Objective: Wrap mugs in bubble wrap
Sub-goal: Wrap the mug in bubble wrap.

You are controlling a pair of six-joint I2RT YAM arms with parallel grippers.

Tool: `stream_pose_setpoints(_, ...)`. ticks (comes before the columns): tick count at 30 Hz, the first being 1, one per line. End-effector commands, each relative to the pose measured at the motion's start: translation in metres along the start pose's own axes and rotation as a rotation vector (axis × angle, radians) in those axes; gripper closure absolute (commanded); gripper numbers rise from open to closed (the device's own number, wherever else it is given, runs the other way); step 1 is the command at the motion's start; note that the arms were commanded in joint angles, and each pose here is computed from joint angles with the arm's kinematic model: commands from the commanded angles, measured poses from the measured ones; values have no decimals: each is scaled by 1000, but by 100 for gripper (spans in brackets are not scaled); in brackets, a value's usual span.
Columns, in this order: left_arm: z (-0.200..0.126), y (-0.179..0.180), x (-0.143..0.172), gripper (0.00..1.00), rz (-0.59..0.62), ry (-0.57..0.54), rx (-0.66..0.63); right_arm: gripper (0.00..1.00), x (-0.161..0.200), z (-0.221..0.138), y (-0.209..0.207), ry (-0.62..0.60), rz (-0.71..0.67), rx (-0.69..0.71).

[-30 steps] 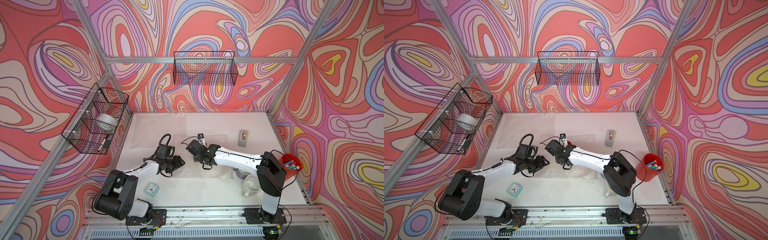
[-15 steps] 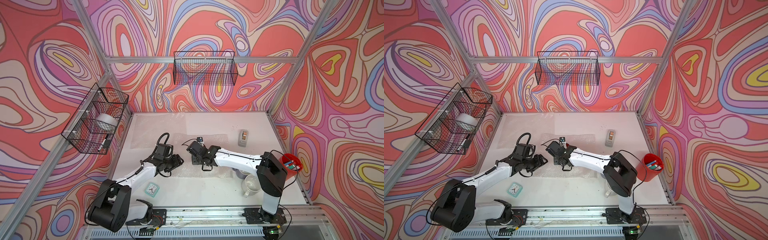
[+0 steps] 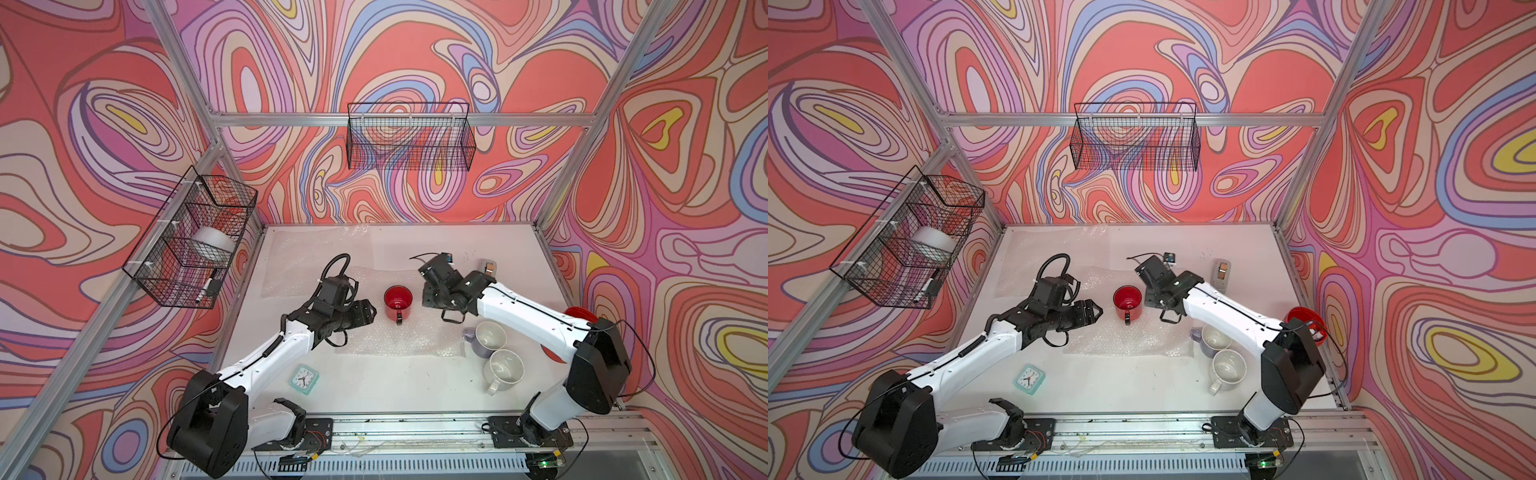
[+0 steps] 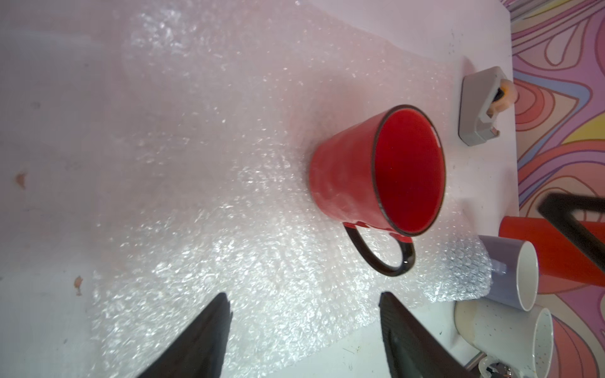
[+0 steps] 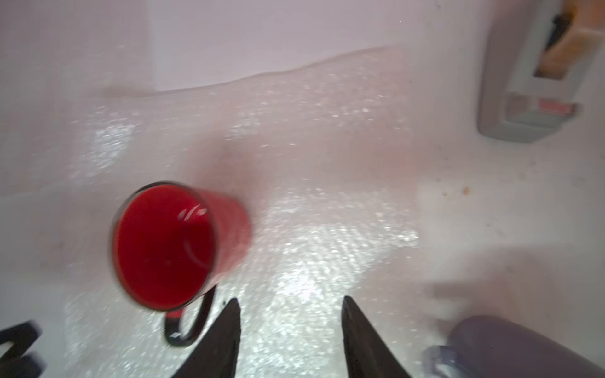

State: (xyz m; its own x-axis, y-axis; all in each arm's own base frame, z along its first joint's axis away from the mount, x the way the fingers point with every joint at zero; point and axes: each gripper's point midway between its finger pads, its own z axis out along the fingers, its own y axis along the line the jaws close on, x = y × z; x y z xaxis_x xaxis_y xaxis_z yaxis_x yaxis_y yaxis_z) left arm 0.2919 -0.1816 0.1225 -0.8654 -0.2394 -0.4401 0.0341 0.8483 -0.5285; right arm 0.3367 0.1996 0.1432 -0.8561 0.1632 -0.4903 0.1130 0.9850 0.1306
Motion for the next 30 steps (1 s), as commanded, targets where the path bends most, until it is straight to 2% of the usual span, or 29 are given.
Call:
stream_pose_setpoints(1, -5, -20, -14, 26, 98, -39, 14, 49, 24, 18, -48, 209, -4, 75)
stream_pose_setpoints(9, 5, -39, -19, 26, 127, -44, 57, 47, 41, 19, -63, 333, -19, 61)
stream_pose_setpoints(21, 18, -55, -14, 26, 158, 2, 80, 44, 48, 65, -77, 431, -49, 71)
stream_pose_setpoints(30, 19, -52, -11, 26, 142, 0, 75, 44, 61, 76, -64, 512, 10, -58)
